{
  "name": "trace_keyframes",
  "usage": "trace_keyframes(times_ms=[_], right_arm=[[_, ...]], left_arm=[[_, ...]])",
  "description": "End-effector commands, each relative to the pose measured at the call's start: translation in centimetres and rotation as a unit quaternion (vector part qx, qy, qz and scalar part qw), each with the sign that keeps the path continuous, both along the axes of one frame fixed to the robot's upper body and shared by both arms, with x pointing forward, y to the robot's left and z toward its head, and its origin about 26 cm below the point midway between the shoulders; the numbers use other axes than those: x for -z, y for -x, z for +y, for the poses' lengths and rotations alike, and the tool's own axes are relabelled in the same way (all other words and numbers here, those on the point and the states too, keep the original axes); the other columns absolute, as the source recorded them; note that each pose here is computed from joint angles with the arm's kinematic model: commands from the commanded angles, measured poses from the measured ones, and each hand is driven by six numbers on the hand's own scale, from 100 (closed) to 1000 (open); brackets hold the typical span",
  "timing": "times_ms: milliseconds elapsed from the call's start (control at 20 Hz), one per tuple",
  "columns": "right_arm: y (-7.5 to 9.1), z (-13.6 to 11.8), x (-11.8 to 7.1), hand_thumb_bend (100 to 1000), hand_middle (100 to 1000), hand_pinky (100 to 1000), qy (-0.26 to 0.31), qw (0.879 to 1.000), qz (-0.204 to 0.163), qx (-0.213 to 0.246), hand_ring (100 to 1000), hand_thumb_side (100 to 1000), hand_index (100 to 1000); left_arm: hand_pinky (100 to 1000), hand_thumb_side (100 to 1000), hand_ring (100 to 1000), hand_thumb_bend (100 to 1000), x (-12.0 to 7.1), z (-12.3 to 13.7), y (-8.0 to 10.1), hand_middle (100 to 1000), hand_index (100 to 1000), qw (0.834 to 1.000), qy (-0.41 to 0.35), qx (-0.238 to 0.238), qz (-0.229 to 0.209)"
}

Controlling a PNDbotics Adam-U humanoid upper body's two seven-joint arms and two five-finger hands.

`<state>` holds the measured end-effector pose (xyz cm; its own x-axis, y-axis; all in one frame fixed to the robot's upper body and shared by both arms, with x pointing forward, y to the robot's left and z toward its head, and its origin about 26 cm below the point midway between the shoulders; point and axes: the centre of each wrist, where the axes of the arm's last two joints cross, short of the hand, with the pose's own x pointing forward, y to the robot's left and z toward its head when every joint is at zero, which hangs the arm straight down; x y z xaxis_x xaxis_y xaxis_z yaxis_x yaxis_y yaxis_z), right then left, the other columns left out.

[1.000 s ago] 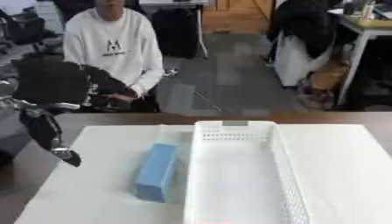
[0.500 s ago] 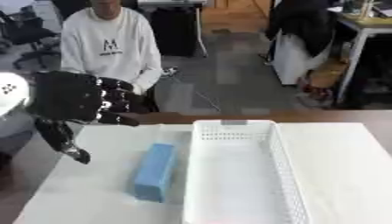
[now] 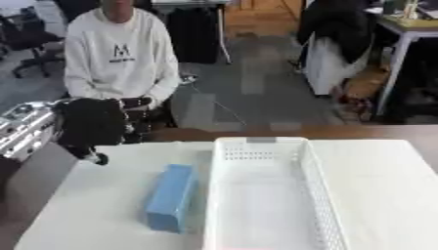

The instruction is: Pick up objects on the table and place them in the box.

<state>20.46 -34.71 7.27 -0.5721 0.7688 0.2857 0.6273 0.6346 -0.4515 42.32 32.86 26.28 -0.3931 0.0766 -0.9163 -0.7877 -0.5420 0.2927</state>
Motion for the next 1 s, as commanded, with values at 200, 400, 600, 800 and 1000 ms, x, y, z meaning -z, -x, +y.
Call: trace_keyframes(times_ms=[200,400,600,800,1000], right_arm=[[-0.2,0.3,-0.6,100,367,100,-0.066,0.975,-0.185,-0.100,312,365,512],[-0.3,0.2,-0.8,100,368,100,-0.068,0.975,-0.187,-0.102,312,384,512],[-0.4,0.1,-0.9,100,368,100,-0.070,0.974,-0.189,-0.102,312,362,512],[-0.4,0.0,-1.0,100,367,100,-0.072,0.974,-0.189,-0.103,312,362,513],[-0.4,0.0,-0.9,100,367,100,-0.073,0.974,-0.188,-0.103,312,362,513]], left_arm=[[861,510,910,777,-1.1,-1.2,-0.3,935,957,0.982,0.005,0.142,0.128],[849,511,897,800,-0.5,-2.1,-0.4,922,954,0.978,0.011,0.156,0.139],[842,511,886,820,-0.1,-2.6,-0.5,912,947,0.974,0.024,0.169,0.150],[831,503,870,836,0.1,-3.2,-0.5,899,938,0.971,0.023,0.180,0.157],[817,494,856,856,0.4,-3.8,-0.4,888,930,0.967,0.022,0.191,0.166]])
